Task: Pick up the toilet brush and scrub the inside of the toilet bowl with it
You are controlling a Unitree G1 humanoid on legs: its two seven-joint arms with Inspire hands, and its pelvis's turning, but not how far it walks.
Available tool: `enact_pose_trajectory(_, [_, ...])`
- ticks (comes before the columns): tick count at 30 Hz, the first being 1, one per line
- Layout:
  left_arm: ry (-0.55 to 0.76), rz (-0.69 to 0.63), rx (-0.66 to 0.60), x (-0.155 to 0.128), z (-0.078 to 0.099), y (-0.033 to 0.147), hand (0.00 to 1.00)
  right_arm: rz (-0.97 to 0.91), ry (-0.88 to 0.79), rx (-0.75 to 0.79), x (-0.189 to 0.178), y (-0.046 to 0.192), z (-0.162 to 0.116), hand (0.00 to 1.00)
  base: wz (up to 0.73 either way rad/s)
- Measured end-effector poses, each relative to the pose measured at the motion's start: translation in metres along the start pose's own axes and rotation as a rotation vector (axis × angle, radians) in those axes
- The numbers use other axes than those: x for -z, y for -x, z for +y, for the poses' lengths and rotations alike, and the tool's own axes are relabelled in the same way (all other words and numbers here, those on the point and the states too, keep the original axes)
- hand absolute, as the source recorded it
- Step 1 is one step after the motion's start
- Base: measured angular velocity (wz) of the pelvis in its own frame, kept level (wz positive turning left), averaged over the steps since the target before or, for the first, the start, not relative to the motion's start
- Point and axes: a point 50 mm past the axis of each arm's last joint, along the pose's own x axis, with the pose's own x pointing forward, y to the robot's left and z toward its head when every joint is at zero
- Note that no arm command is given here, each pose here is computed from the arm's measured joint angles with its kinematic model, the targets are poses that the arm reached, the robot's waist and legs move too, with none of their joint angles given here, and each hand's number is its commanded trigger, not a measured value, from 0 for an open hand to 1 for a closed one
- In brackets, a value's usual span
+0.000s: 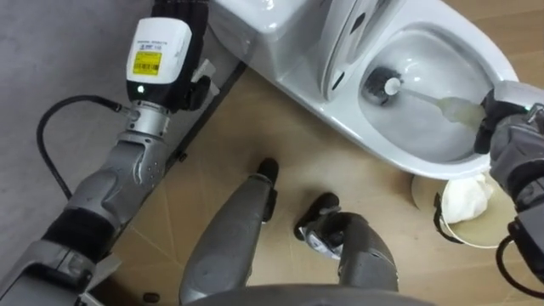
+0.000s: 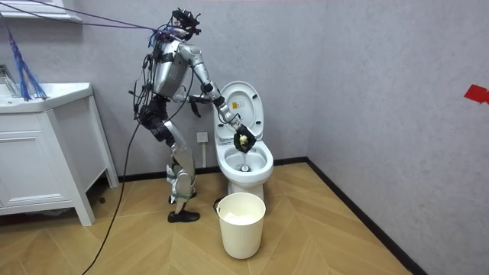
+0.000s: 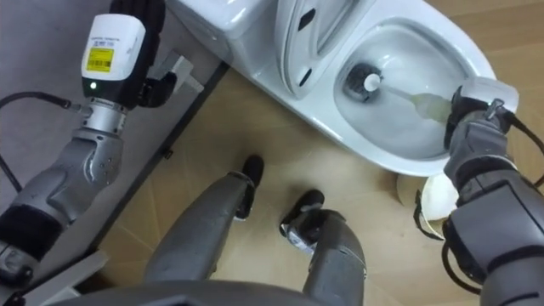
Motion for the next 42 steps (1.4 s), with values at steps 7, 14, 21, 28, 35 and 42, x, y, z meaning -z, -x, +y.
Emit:
enact_pose_trajectory(7, [-0.007,-0.006,0.028,-0.002,-0.004,0.003,0.0,-0.037,0.185,0.046,-0.005,0.003,0.006,1.0,0.03])
enact_pose_trajectory(14, [-0.007,0.015,0.06,-0.003,-0.012,0.014,0.0,-0.022,0.237,0.055,-0.006,0.01,0.022,1.0,0.03])
enact_pose_trajectory(21, [-0.015,-0.014,0.027,-0.01,-0.006,0.01,0.0,-0.151,0.279,0.091,-0.037,0.033,0.034,1.0,0.01])
enact_pose_trajectory(28, [0.031,-0.075,-0.086,-0.025,0.005,0.003,0.0,-0.251,0.233,0.066,-0.059,0.07,0.039,1.0,-0.19])
enact_pose_trajectory(35, [0.031,-0.085,-0.232,-0.025,0.018,0.005,0.0,-0.307,0.289,0.06,-0.072,0.097,0.02,1.0,-0.16])
enact_pose_trajectory(42, [0.013,-0.064,-0.255,-0.021,0.019,0.011,0.0,-0.316,0.338,0.008,-0.079,0.106,0.013,1.0,-0.09])
